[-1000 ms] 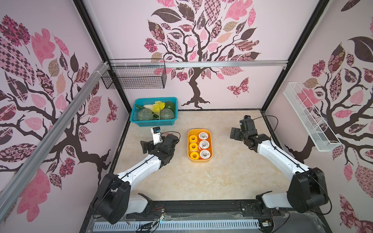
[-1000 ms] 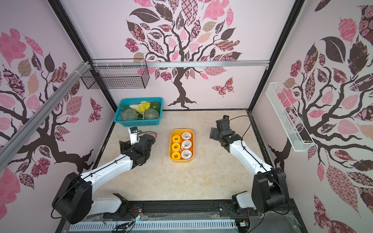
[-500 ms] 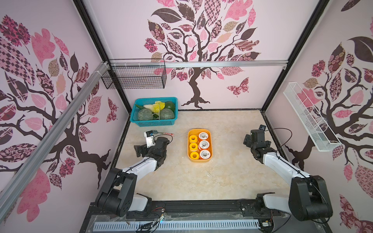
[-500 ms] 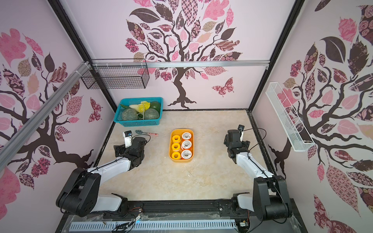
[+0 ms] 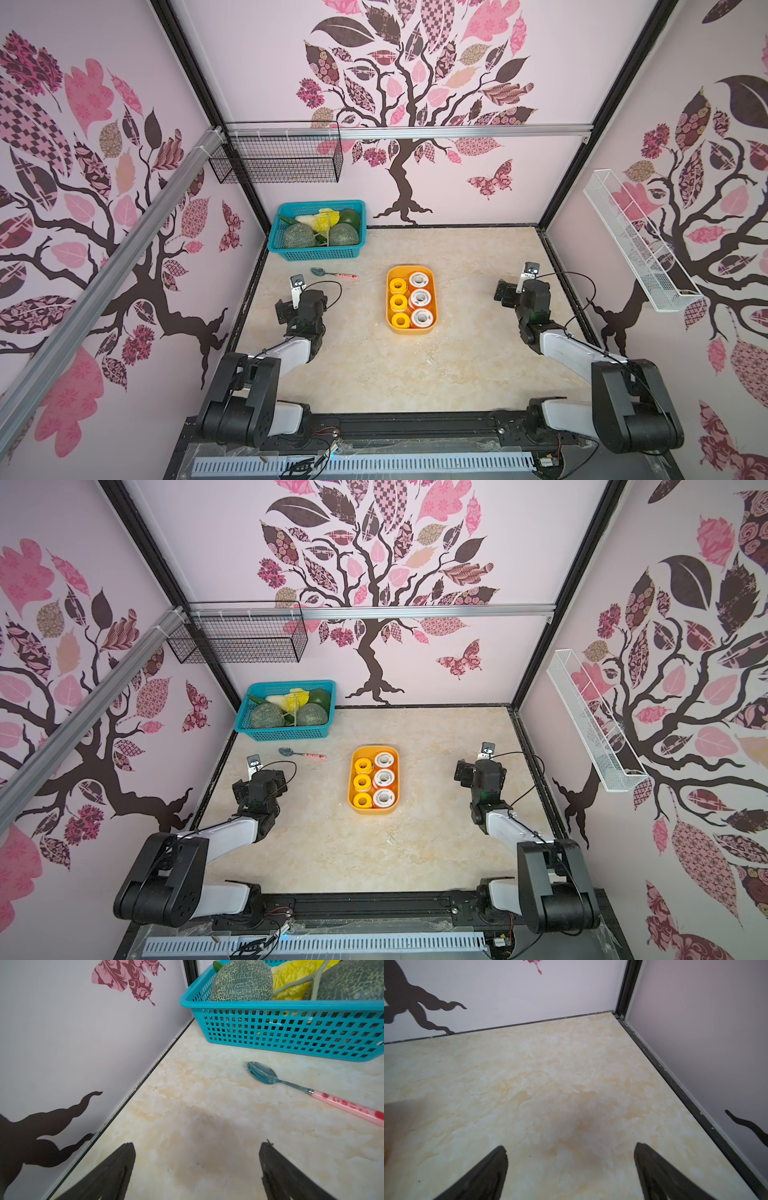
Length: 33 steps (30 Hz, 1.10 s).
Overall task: Put the sealing tape into the storage box
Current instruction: Reset both arms
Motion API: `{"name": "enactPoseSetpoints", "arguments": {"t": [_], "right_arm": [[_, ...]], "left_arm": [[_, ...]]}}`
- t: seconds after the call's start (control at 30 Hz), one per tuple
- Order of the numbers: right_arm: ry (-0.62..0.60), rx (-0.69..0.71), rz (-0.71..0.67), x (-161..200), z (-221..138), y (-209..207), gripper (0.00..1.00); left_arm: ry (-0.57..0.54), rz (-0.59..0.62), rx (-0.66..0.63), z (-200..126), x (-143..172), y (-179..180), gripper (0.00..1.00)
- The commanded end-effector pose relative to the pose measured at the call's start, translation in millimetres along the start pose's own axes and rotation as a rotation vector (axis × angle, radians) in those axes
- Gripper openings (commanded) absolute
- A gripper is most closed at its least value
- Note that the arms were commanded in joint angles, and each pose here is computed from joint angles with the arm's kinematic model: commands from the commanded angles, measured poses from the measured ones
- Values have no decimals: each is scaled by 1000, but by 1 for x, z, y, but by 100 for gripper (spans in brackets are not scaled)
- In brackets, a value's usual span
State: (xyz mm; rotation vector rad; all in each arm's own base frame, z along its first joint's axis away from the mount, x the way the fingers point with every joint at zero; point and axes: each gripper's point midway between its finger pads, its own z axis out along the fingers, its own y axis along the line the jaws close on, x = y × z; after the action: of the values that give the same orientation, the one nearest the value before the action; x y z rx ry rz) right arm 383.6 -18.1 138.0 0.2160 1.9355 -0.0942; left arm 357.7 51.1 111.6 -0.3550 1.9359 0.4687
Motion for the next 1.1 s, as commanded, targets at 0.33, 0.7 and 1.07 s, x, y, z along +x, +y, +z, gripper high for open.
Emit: {"name": "enactPoseSetpoints", "arguments": {"t": [0.33,0.7,1.07], "right_arm": [[-74,-160,0,-9,13,20,99],[-110,-187,-11,1,12,23,99],[-156,-183,-7,21,17,20,99]], "left_arm": [[-148,-88,191,5,-27,-13,98],[-188,-71,273,12,-16,-28,98],[-155,-30,336,20,-10,-44,98]]}}
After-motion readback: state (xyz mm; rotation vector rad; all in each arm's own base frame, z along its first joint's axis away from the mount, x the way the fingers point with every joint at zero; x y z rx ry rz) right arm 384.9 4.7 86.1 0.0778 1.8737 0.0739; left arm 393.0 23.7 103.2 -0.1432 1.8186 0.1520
